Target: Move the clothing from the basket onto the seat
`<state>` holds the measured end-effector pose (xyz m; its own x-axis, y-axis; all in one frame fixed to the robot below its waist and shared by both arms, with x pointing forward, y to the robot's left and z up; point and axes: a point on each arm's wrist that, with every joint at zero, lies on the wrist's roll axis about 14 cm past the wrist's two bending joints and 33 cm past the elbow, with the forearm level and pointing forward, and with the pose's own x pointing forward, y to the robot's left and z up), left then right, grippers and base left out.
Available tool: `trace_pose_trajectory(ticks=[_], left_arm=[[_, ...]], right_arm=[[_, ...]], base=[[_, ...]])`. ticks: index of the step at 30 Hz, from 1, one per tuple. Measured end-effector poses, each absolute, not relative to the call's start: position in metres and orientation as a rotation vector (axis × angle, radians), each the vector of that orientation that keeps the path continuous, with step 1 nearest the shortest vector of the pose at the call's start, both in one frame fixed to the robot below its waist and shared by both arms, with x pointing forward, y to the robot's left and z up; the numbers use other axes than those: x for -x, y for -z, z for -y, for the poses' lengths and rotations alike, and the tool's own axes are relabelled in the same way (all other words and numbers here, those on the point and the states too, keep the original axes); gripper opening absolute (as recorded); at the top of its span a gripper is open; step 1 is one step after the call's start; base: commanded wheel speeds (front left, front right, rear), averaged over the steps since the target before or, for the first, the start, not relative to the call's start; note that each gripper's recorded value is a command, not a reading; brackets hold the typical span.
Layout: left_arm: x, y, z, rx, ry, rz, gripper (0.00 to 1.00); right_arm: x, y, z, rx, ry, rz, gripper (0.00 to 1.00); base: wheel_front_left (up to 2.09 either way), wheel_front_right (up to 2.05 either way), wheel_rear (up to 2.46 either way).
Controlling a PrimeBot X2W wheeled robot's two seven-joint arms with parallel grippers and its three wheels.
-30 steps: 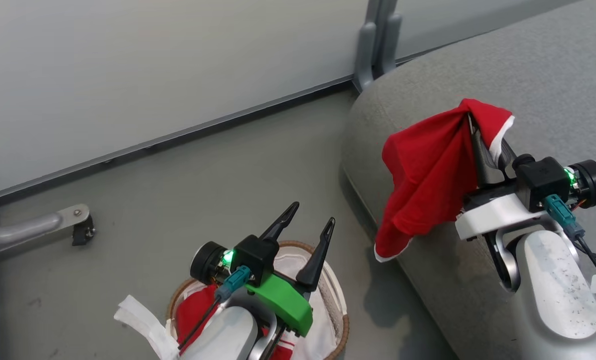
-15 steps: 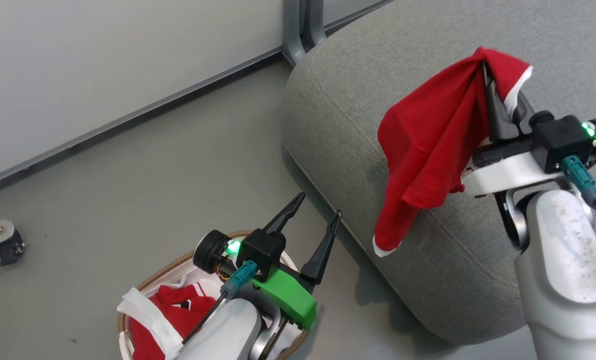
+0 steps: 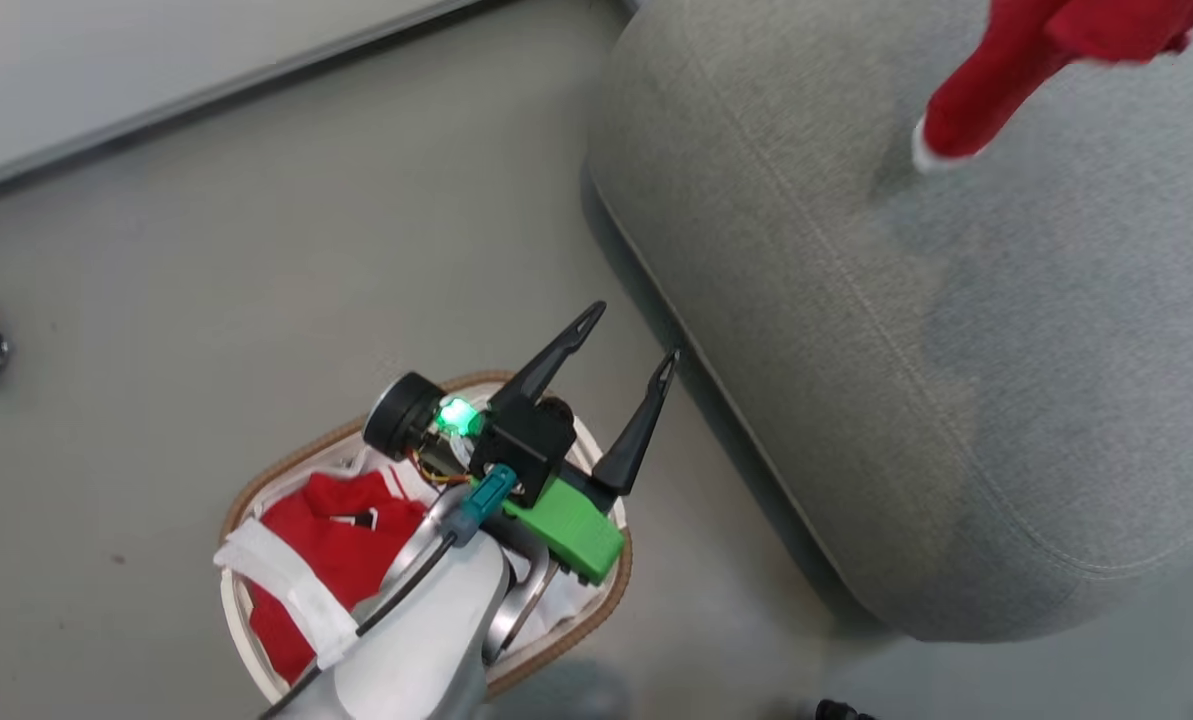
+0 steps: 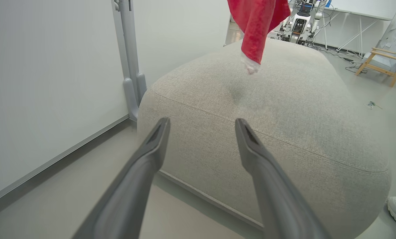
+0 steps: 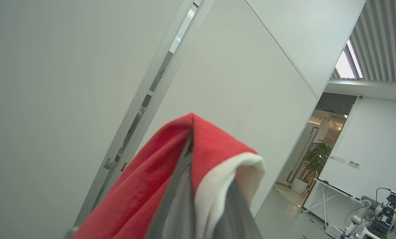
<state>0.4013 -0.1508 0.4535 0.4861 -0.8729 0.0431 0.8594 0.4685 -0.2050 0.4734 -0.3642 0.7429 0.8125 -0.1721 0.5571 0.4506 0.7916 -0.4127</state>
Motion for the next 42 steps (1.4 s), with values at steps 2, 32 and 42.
trace_pose_trajectory(ticks=[2,32,42], left_arm=[[-0.409,-0.447,0.148,0.212,1.055,-0.073,1.0],[-0.458,-0.328,0.103,0.244,0.908,-0.254,1.0],[-0.454,-0.347,0.102,0.237,0.903,-0.236,1.0]], right_arm=[[-0.487,-0.741,0.375,0.571,0.372,0.51,0.0],[-0.565,-0.434,0.383,0.369,0.369,-0.105,1.0],[-0.531,-0.439,0.374,0.384,0.355,-0.117,1.0]], base=[[0.0,0.0,0.0],[0.0,0.0,0.0],[0.0,0.0,0.0]])
